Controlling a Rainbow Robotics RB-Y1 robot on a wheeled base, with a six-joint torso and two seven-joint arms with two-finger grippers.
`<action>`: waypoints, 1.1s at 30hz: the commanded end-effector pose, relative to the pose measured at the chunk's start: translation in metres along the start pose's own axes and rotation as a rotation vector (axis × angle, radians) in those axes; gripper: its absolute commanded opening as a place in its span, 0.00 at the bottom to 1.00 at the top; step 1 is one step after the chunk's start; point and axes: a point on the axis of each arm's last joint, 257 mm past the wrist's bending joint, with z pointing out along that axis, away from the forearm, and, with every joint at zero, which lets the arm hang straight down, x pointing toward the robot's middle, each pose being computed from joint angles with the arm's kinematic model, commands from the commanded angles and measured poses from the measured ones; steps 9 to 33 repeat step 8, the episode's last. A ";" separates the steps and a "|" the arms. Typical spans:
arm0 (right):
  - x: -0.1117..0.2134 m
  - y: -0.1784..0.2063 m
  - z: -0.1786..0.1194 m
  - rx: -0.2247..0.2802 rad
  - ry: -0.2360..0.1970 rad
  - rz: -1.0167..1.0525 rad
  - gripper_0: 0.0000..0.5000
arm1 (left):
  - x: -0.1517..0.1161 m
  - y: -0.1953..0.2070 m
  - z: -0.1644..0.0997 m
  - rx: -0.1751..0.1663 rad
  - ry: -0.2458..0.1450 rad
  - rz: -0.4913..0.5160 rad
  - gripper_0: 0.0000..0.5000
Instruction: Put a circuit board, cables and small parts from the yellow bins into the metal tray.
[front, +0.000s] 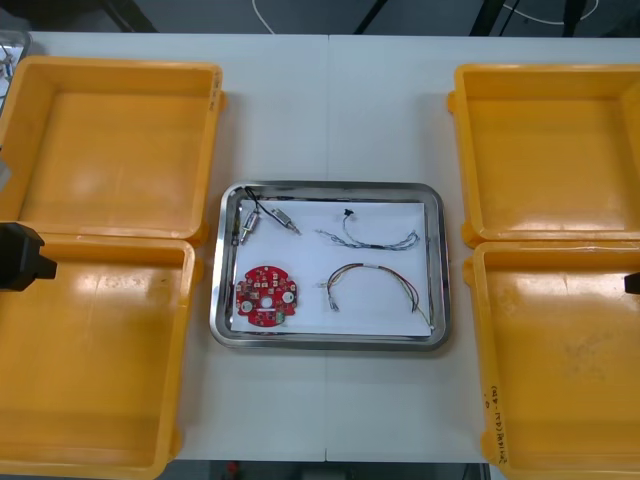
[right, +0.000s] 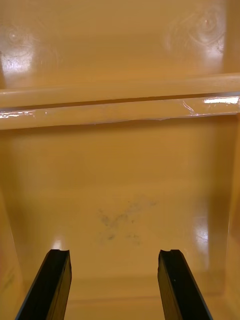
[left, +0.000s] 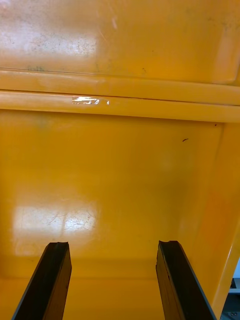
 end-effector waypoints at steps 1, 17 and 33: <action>-0.007 0.000 -0.004 0.015 -0.009 -0.073 1.00 | -0.001 0.016 -0.012 -0.053 -0.014 0.111 1.00; -0.007 0.000 -0.004 0.015 -0.009 -0.073 1.00 | -0.001 0.016 -0.012 -0.053 -0.014 0.111 1.00; -0.007 0.000 -0.004 0.015 -0.009 -0.073 1.00 | -0.001 0.016 -0.012 -0.053 -0.014 0.111 1.00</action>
